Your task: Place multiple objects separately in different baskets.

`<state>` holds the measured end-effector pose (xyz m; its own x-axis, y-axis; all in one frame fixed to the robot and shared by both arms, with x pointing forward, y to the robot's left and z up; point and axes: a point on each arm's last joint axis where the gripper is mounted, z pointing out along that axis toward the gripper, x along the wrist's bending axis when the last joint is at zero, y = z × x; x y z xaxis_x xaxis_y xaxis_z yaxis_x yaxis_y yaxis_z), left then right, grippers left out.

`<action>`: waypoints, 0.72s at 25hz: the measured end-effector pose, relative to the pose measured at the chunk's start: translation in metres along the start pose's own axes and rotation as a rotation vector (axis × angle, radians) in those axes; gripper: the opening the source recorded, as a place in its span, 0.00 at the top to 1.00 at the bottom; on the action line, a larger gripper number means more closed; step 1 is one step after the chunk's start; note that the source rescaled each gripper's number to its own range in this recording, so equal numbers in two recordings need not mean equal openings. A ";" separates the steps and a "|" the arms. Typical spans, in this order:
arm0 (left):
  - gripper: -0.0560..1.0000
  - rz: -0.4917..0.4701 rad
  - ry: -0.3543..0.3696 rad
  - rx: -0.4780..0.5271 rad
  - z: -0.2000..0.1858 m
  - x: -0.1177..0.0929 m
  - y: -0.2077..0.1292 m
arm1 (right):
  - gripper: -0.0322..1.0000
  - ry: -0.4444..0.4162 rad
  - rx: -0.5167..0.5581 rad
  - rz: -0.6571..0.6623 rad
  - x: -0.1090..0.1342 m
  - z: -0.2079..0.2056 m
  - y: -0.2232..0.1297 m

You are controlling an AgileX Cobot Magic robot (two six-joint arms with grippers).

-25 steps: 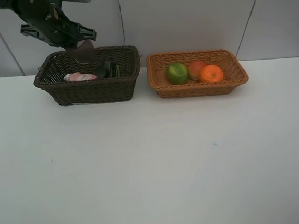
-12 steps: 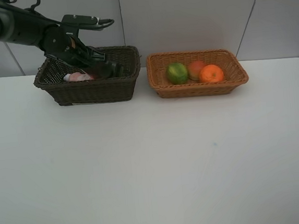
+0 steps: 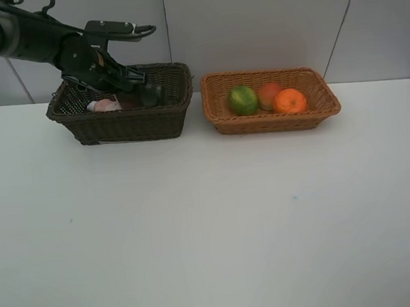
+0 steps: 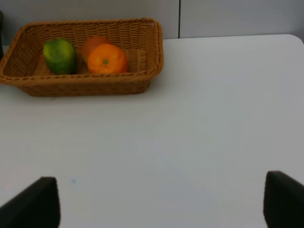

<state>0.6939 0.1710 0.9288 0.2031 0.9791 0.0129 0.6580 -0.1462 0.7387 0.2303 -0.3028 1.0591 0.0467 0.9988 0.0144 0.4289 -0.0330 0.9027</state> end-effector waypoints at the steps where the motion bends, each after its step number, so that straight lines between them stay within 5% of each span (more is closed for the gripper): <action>1: 0.01 -0.001 0.006 0.005 -0.002 0.001 0.001 | 0.10 0.000 0.000 0.000 0.000 0.000 0.000; 11: 0.00 -0.091 0.107 0.045 -0.092 0.014 0.034 | 0.10 0.000 0.000 0.000 0.000 0.000 0.000; 18: 0.00 -0.176 0.150 0.093 -0.201 0.042 0.000 | 0.10 0.000 0.000 0.000 0.000 0.000 0.000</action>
<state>0.5570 0.2401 1.0647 -0.0259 0.9996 -0.0057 0.7392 0.0230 0.6731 0.2303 -0.3028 1.0591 0.0467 0.9988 0.0144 0.4289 -0.0330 0.9027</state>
